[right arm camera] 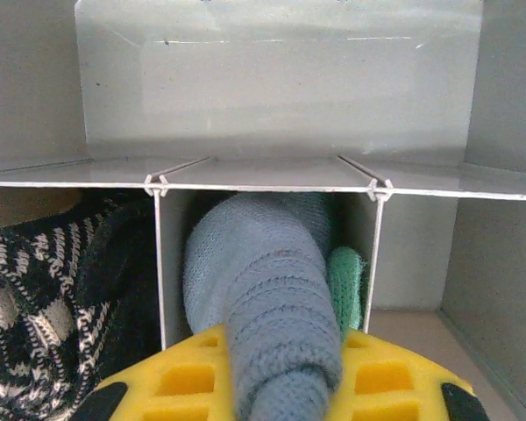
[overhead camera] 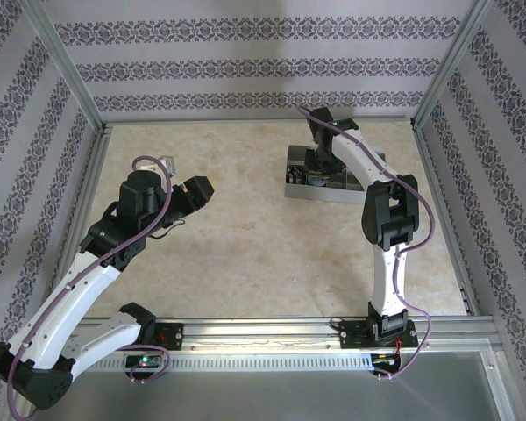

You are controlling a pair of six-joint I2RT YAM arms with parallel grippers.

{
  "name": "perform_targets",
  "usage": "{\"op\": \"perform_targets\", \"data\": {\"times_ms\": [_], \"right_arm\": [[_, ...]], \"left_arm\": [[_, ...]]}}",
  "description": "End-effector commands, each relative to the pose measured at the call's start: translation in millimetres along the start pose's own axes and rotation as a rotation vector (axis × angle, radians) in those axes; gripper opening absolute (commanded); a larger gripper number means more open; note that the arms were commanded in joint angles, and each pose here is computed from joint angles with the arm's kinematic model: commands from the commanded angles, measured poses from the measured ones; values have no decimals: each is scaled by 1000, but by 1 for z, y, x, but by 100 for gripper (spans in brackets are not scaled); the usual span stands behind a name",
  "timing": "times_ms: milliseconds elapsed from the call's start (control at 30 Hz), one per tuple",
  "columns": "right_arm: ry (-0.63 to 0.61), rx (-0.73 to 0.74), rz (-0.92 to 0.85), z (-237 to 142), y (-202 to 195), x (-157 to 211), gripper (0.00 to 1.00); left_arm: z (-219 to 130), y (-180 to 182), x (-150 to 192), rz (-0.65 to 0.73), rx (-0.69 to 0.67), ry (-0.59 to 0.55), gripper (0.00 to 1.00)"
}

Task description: Roll the socks

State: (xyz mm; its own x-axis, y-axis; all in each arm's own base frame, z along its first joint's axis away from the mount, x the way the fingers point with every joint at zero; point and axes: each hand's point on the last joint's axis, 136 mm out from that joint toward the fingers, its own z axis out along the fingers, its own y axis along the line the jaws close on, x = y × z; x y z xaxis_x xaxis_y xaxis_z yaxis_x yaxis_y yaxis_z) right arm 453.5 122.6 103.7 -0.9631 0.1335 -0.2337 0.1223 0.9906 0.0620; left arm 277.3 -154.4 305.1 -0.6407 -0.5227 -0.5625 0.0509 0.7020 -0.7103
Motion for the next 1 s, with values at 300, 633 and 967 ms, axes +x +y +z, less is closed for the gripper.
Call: {"op": "perform_targets", "data": {"times_ms": [300,633,967], "right_arm": [[70,61,-64,10,-3,11,24],[-70,47,-57,-54,-8,-10,56],[-404,61,-18,-122,-50,-2,98]], "left_arm": [[-6,-5,-7,8,20,-26,65],[-9,-2,-6,5,12,-29,65],[-7,14,-6,-13,-77,-4,75]]}}
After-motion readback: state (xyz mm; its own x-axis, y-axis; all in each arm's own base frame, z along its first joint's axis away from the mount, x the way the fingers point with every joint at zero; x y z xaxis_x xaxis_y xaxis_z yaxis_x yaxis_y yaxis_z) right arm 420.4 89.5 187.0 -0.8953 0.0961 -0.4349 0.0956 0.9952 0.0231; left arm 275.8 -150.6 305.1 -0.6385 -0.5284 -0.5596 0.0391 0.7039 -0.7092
